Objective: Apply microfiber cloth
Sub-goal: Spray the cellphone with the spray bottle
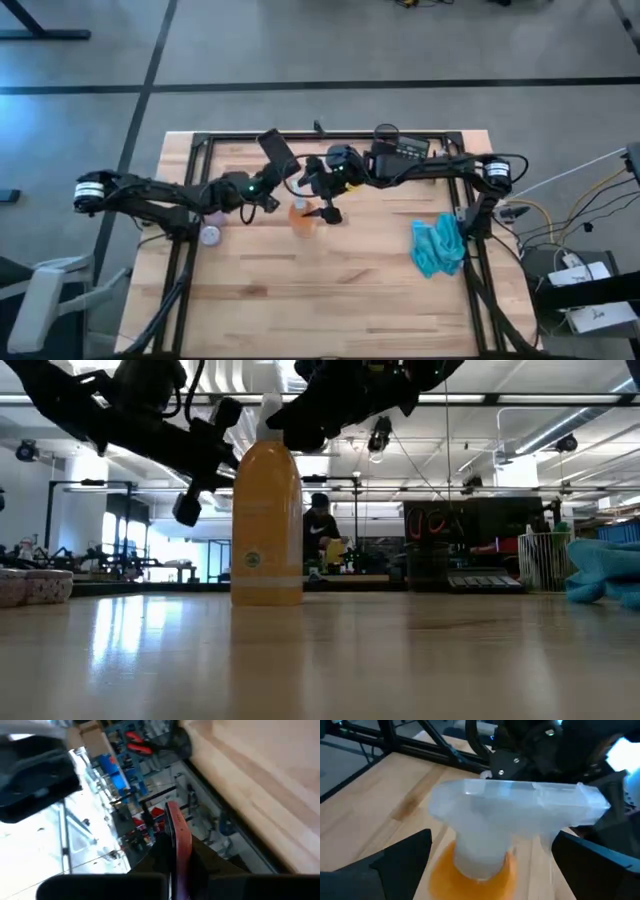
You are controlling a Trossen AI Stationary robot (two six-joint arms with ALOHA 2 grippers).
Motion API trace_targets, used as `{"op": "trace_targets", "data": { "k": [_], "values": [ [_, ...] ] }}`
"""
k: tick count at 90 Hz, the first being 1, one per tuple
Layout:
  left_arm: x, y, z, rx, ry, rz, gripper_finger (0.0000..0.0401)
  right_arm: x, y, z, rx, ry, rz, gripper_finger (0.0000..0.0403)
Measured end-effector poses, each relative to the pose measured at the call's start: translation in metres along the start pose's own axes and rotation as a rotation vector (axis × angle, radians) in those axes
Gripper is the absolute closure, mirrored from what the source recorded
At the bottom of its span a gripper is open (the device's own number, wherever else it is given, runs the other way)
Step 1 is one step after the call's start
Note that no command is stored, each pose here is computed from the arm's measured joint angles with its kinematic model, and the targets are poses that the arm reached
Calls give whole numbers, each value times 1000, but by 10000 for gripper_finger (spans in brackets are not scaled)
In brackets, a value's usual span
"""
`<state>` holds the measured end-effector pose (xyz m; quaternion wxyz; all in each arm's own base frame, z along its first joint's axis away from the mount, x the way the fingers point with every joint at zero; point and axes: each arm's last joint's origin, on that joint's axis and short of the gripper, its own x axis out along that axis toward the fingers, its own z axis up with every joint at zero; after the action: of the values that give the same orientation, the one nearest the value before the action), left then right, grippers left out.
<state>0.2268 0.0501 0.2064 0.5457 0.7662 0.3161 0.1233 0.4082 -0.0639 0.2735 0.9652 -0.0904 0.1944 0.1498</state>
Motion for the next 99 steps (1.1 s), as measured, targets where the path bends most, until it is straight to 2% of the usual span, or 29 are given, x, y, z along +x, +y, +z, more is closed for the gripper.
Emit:
{"op": "trace_targets", "data": {
  "k": [13, 23, 37, 67, 89, 99],
  "values": [
    [1, 2, 8, 65, 11, 37, 394, -1, -1, 3, -17, -23, -8, 20],
    [-4, 8, 14, 105, 31, 121, 394, -2, 0, 4, -16, -26, -5, 20],
    [-13, 14, 20, 77, 30, 244, 394, -2, 0, 5, -4, -29, -3, 20],
    [-11, -6, 26, 124, 27, 173, 394, 0, 0, 5, 47, -41, -1, 20],
    [-9, -5, 26, 105, 45, 194, 394, 4, 0, 3, 59, -48, 14, 22],
    [-10, -3, 24, 96, 51, 204, 394, 4, 0, 5, 53, -63, 9, 36]
  ]
}}
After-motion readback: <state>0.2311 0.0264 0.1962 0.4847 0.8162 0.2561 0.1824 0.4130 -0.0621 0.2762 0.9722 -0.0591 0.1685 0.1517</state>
